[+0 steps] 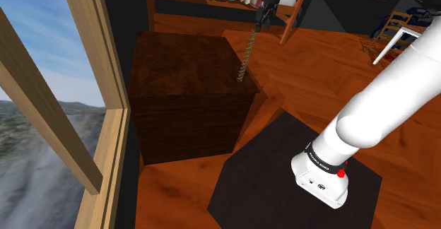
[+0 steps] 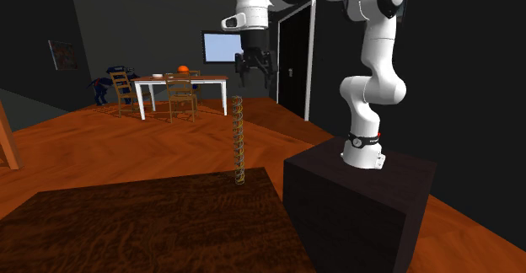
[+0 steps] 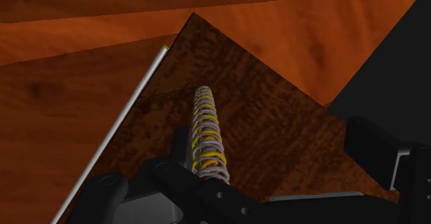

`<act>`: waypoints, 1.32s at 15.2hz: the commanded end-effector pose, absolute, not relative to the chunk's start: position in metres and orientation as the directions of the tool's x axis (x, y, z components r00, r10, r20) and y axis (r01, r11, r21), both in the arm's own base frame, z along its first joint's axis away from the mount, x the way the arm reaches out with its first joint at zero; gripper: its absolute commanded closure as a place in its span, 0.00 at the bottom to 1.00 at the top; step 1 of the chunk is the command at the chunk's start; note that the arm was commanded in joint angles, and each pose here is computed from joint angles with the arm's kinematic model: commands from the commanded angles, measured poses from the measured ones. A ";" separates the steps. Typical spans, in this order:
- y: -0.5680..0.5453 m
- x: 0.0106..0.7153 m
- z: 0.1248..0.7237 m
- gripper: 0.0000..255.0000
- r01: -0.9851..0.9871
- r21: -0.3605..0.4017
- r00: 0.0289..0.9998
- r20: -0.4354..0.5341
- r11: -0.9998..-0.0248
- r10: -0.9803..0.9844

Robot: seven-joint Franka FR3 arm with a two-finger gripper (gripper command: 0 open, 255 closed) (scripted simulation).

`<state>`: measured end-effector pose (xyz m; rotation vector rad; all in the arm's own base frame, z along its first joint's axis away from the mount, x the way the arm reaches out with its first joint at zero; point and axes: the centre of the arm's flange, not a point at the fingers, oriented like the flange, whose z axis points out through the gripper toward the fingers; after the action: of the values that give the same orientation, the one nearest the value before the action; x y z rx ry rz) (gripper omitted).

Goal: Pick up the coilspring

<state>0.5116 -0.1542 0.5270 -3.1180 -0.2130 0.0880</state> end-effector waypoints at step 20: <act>-0.185 0.559 0.472 1.00 0.163 -0.031 0.983 -0.084 -0.986 0.165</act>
<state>0.5595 -0.1852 0.4726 -3.1050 -0.2566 0.1325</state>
